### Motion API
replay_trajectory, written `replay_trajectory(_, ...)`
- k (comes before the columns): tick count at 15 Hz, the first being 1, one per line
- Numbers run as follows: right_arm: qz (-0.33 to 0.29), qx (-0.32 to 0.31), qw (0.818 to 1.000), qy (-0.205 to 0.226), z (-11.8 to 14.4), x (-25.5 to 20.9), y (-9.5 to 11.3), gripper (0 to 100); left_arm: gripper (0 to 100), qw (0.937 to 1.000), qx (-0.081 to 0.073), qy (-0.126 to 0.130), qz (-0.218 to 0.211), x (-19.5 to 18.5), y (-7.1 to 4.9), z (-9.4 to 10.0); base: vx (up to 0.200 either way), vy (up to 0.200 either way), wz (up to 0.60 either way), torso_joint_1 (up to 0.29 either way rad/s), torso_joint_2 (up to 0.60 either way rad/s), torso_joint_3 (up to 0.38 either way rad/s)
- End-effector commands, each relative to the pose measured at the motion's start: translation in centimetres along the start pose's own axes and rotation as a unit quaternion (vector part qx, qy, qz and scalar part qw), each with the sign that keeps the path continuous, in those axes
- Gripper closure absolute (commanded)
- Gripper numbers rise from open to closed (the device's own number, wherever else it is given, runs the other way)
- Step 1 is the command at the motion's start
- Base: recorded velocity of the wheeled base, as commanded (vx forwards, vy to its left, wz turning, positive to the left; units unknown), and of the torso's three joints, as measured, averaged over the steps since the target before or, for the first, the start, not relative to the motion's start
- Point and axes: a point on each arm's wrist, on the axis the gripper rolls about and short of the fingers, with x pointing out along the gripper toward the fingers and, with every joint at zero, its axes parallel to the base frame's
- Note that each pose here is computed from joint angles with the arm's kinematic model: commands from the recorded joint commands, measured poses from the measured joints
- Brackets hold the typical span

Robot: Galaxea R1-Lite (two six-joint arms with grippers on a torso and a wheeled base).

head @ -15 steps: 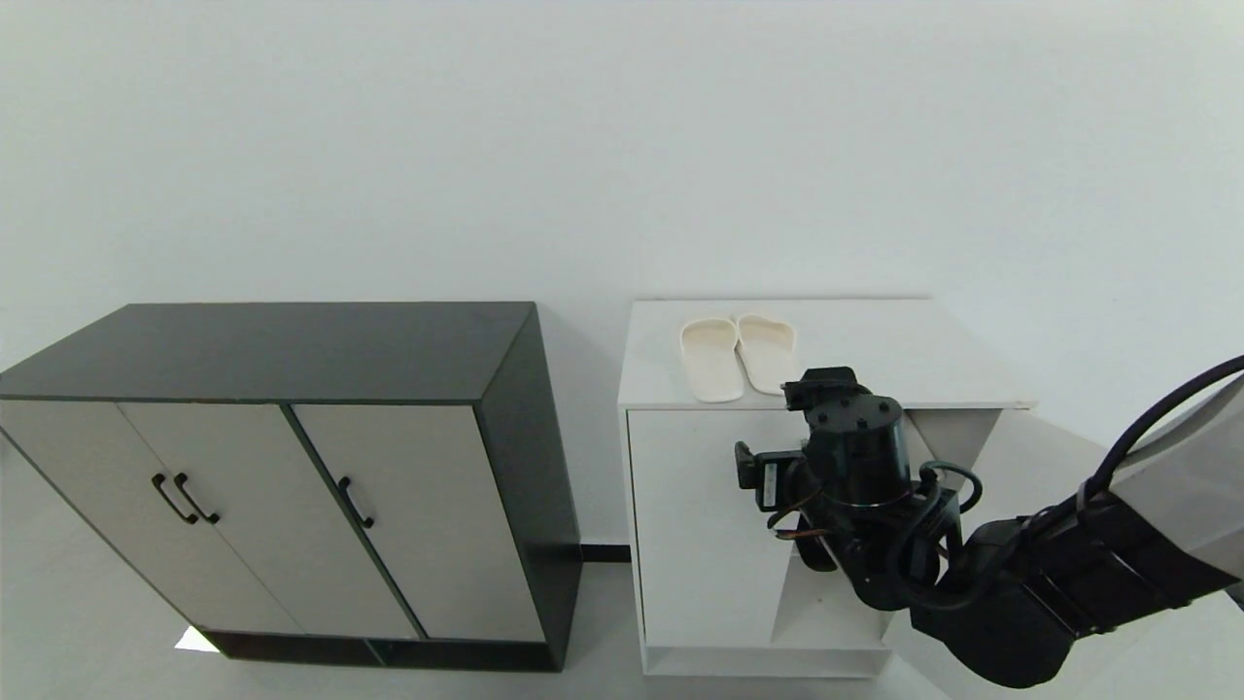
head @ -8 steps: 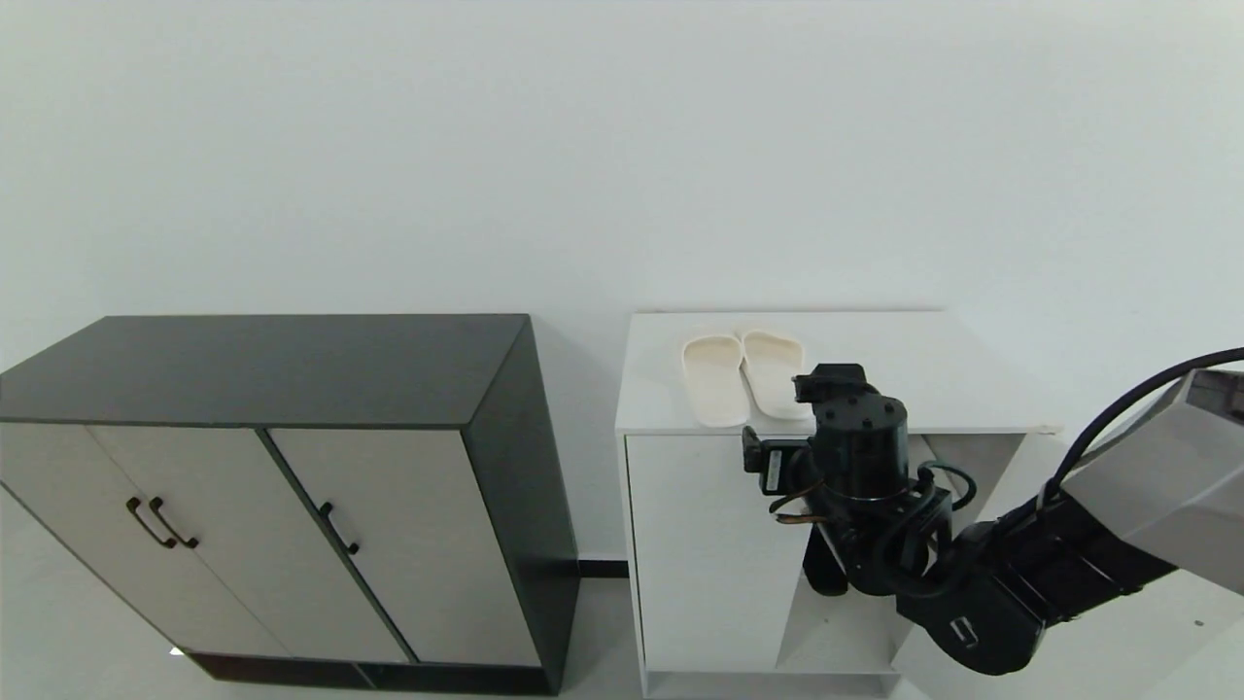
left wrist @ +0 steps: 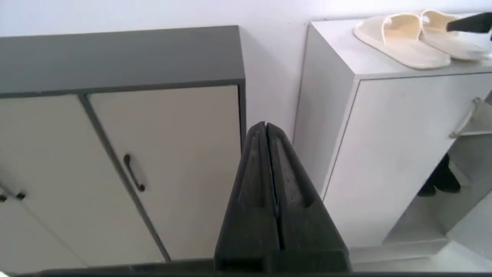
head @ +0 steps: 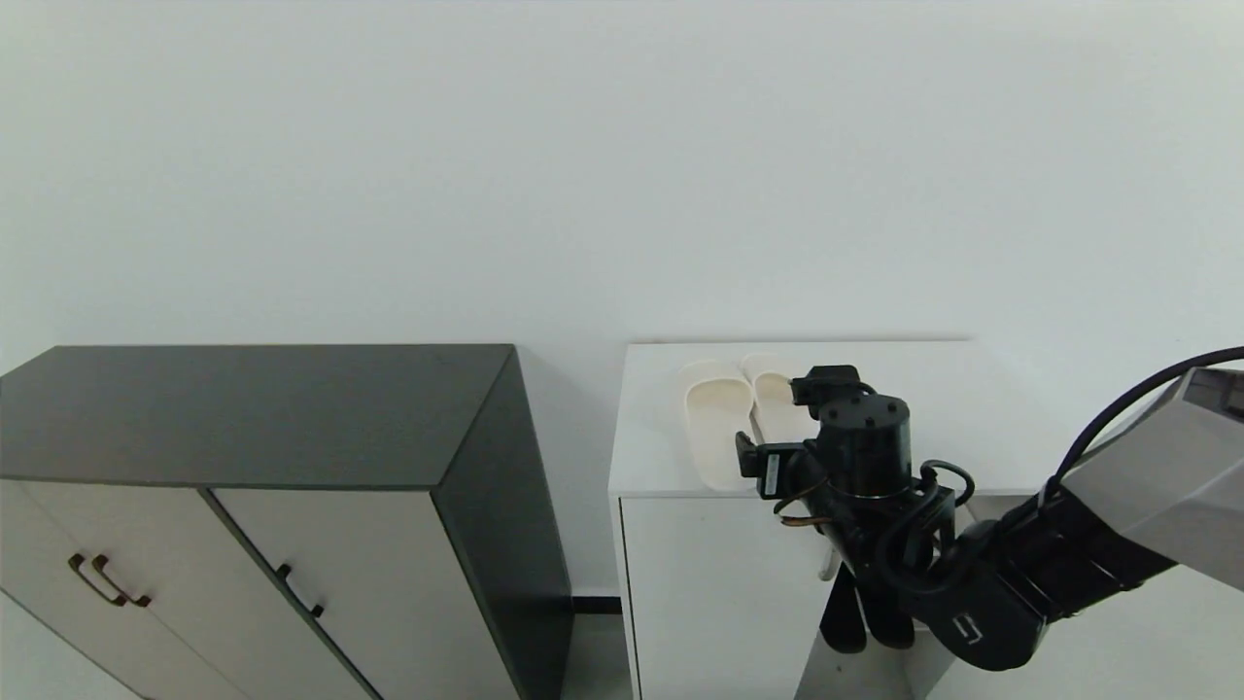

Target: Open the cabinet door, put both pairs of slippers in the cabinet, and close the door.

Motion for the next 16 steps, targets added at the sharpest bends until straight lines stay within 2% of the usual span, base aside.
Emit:
replay_trajectory(1, 0.004, -0.007, 1.0, 0.005, -0.1, 0.4, -0.2, 0, 100, 1.0, 0.0, 0.0, 0.0, 0.0, 0.0, 0.0, 0.0, 0.0, 0.0, 0.0, 0.0, 0.0)
replay_trajectory(6, 0.016, -0.017, 1.0, 0.017, -1.0, 2.0, -0.1, 0, 100, 1.0, 0.0, 0.0, 0.001, 0.0, 0.0, 0.0, 0.0, 0.0, 0.0, 0.0, 0.0, 0.0)
replay_trajectory(15, -0.002, -0.02, 1.0, 0.019, -1.9, 7.4, 0.6, 0, 100, 1.0, -0.001, 0.0, 0.001, 0.0, 0.0, 0.0, 0.0, 0.0, 0.0, 0.0, 0.0, 0.0)
replay_trajectory(16, 0.0, -0.02, 1.0, 0.02, -2.0, 7.6, 0.7, 100, 100, 1.0, -0.001, 0.0, 0.001, 0.0, 0.0, 0.0, 0.0, 0.0, 0.0, 0.0, 0.0, 0.0)
